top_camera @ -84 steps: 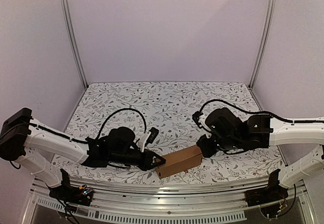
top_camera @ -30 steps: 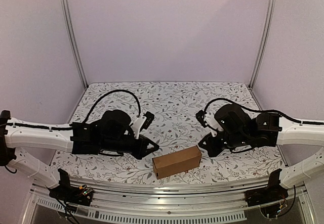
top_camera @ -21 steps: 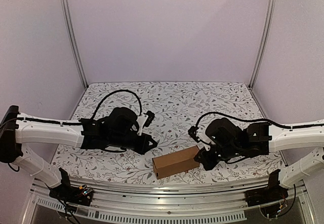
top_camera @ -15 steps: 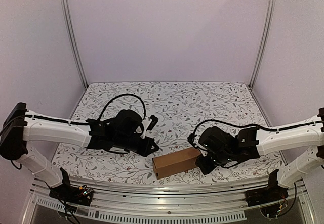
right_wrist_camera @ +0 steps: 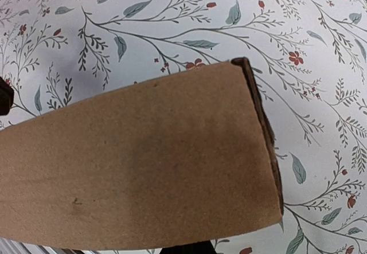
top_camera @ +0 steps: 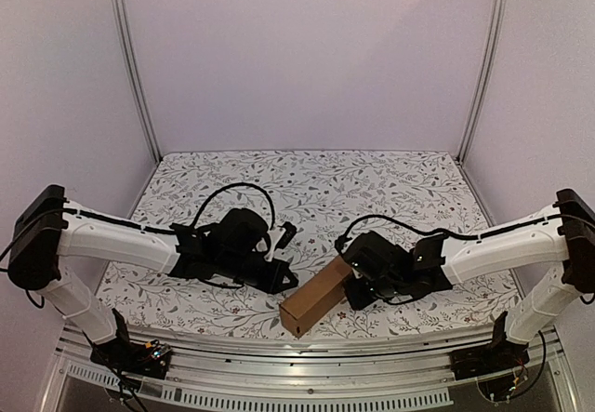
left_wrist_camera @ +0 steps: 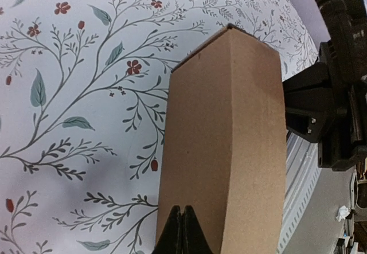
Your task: Fold the paper box
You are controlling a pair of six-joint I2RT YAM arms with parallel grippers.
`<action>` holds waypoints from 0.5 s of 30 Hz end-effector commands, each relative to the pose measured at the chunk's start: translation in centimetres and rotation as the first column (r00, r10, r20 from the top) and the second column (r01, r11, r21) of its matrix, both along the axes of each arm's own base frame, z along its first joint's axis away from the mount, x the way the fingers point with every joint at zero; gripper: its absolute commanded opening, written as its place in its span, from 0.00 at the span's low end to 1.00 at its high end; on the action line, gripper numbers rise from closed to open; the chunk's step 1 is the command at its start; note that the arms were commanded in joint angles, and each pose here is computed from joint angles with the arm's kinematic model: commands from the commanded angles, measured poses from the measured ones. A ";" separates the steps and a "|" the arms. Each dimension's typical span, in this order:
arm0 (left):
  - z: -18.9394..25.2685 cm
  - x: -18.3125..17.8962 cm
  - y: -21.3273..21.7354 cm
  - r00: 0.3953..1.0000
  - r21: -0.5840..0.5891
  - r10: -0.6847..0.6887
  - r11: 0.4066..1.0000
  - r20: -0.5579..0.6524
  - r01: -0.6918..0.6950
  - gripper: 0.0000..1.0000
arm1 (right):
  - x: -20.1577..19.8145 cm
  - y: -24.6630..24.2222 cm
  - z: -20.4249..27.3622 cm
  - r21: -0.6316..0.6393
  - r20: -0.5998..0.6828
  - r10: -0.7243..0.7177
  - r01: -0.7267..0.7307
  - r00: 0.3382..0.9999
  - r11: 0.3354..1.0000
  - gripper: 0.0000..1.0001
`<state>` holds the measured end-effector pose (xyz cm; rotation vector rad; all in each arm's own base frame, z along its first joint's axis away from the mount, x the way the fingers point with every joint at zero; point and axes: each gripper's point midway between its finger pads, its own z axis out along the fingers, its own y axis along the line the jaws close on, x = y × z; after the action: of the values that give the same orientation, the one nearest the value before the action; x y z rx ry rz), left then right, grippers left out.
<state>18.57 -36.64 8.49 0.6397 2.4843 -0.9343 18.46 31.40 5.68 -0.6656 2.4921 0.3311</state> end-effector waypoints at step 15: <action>-0.8 0.0 1.0 0.999 0.014 0.042 0.999 -0.034 -0.041 0.00 | 5.2 6.7 0.9 0.181 -0.009 -0.043 0.044 0.999 0.982 0.00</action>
<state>18.31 -36.80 8.32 0.6229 2.4971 -0.9645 23.06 37.67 6.90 -0.5584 2.4303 0.4985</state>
